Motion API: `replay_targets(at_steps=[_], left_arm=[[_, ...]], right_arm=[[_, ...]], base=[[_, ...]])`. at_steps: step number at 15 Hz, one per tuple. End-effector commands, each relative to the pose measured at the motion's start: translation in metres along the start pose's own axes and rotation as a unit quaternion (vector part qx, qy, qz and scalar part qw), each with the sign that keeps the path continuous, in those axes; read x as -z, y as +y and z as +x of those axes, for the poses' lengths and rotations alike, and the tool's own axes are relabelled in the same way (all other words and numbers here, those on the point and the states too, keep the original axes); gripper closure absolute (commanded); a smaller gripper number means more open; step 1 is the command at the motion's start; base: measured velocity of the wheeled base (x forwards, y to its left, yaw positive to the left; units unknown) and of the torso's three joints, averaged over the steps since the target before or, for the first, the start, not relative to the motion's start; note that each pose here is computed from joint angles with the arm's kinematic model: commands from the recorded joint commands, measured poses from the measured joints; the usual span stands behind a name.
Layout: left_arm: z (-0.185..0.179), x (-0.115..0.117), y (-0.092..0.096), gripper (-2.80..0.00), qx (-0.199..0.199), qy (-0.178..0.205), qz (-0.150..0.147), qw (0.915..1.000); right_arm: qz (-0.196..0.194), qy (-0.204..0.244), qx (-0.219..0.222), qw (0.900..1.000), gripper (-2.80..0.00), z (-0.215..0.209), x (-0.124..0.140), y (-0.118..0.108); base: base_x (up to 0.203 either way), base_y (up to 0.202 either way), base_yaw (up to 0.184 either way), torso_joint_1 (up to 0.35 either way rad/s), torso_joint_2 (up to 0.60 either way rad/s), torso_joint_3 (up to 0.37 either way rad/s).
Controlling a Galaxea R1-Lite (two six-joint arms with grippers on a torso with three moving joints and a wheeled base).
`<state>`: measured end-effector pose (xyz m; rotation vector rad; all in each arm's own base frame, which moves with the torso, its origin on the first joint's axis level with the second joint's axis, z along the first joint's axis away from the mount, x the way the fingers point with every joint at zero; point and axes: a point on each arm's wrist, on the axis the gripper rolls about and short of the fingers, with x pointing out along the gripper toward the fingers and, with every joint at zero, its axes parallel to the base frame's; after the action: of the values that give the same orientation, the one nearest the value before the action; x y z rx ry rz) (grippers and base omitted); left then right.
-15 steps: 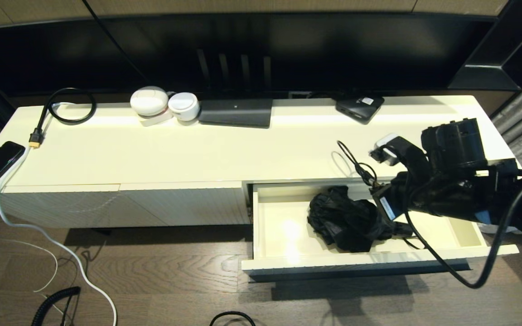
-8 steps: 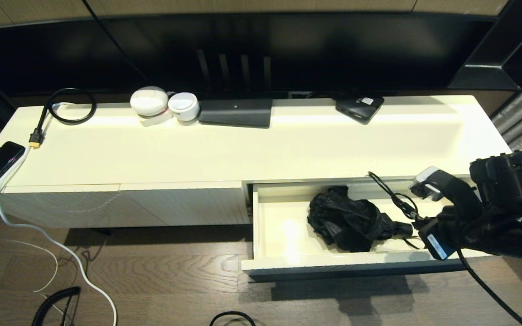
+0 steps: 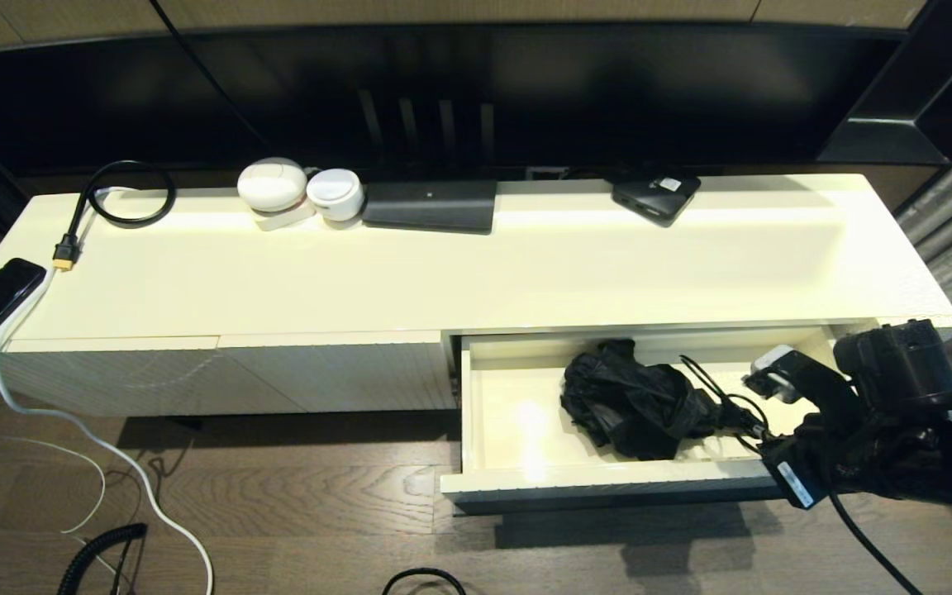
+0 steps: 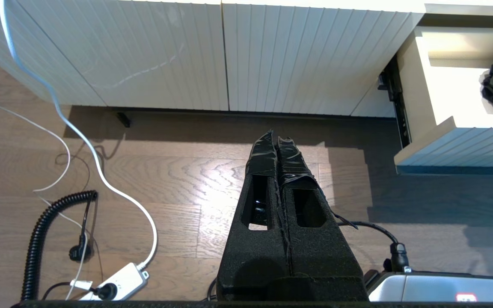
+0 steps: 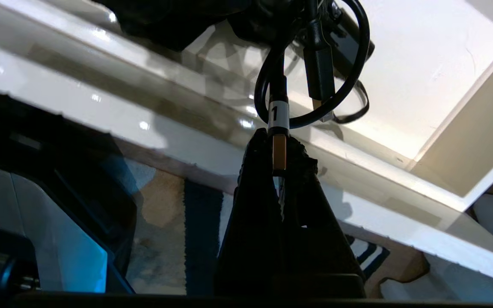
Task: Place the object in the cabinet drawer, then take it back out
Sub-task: Put the data cable in the drawer
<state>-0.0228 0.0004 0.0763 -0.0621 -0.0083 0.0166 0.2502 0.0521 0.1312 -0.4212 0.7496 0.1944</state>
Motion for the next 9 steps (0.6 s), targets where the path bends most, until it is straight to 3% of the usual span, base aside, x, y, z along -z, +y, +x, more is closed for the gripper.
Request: replay_targets(at_steps=[1,9], left_arm=[[0.000,0.000,0.000,0.00,0.000,0.000,0.000,1.0000],[0.000,0.000,0.000,0.00,-0.001,0.001,0.000,1.0000]], right_arm=[[0.004,0.022,-0.006,1.000,0.00,0.025,-0.003,0.003],[0.016,-0.001,-0.007,1.000,0.00,0.049,-0.028,0.005]], base=[[0.000,0.000,0.000,0.000,0.00,0.000],[0.000,0.000,0.000,0.000,0.00,0.000]])
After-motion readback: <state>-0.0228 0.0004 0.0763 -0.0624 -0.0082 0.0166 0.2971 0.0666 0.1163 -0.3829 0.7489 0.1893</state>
